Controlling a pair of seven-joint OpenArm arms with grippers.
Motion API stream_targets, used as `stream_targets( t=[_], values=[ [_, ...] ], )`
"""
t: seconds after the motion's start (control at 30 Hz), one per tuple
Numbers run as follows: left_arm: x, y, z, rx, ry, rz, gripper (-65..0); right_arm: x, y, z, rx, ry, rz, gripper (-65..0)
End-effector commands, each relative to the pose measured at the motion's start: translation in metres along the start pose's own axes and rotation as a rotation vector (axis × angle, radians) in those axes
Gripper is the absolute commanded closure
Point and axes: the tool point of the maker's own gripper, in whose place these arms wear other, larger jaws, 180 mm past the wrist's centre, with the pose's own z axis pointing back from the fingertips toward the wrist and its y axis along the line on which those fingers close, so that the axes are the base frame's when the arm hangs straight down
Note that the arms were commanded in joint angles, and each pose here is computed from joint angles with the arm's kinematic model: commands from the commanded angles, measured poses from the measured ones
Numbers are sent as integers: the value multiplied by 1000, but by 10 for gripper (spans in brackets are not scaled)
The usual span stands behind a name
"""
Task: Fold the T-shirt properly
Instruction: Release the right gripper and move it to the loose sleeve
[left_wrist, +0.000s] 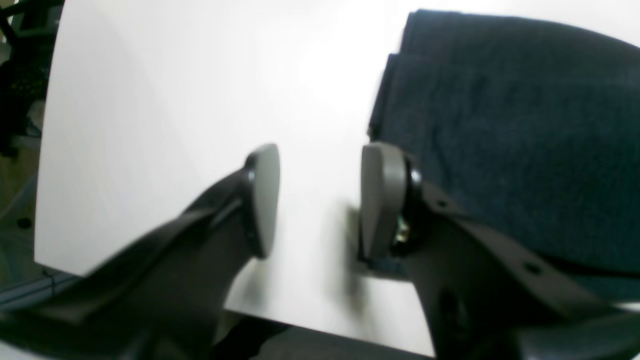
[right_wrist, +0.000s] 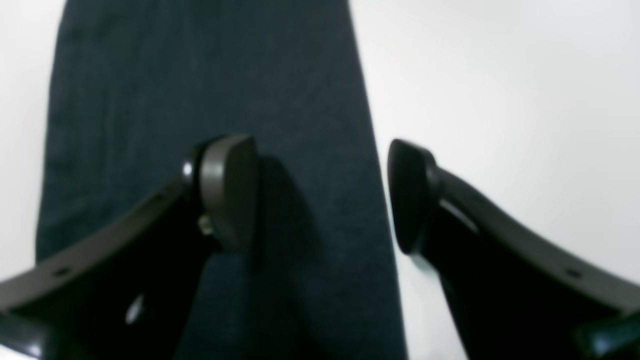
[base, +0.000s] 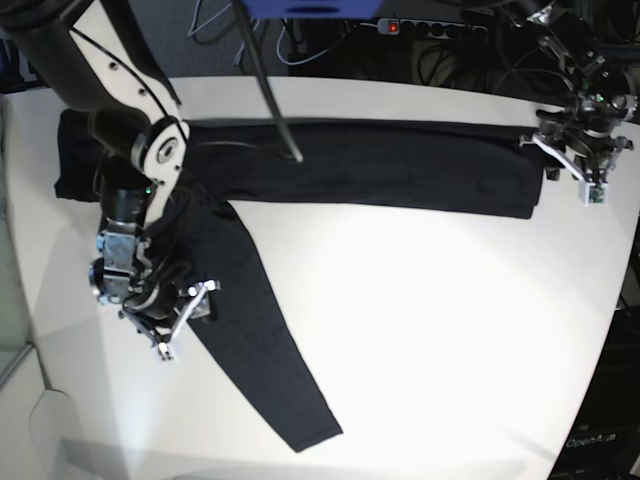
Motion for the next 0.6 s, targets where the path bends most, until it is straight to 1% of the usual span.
stream_targets(
  t=[0.0, 0.23, 0.3, 0.4, 0.5, 0.57],
  values=[
    [15, 6, 2, 14, -47, -7, -262, 30, -11, 4, -24, -59, 10, -407],
    [15, 6, 2, 14, -47, -7, -262, 27, -9, 3, -21, -54, 8, -406],
    [15, 6, 2, 14, -47, -7, -261, 27, -9, 3, -21, -54, 8, -394],
    [15, 6, 2, 14, -47, -7, -261, 25, -9, 3, -20, -51, 7, -329],
    [15, 6, 2, 14, -47, -7, -261, 21, -7, 3, -18, -46, 5, -231],
    [15, 6, 2, 14, -47, -7, -261, 17, 0, 0, -5, -38, 7, -151]
  ],
)
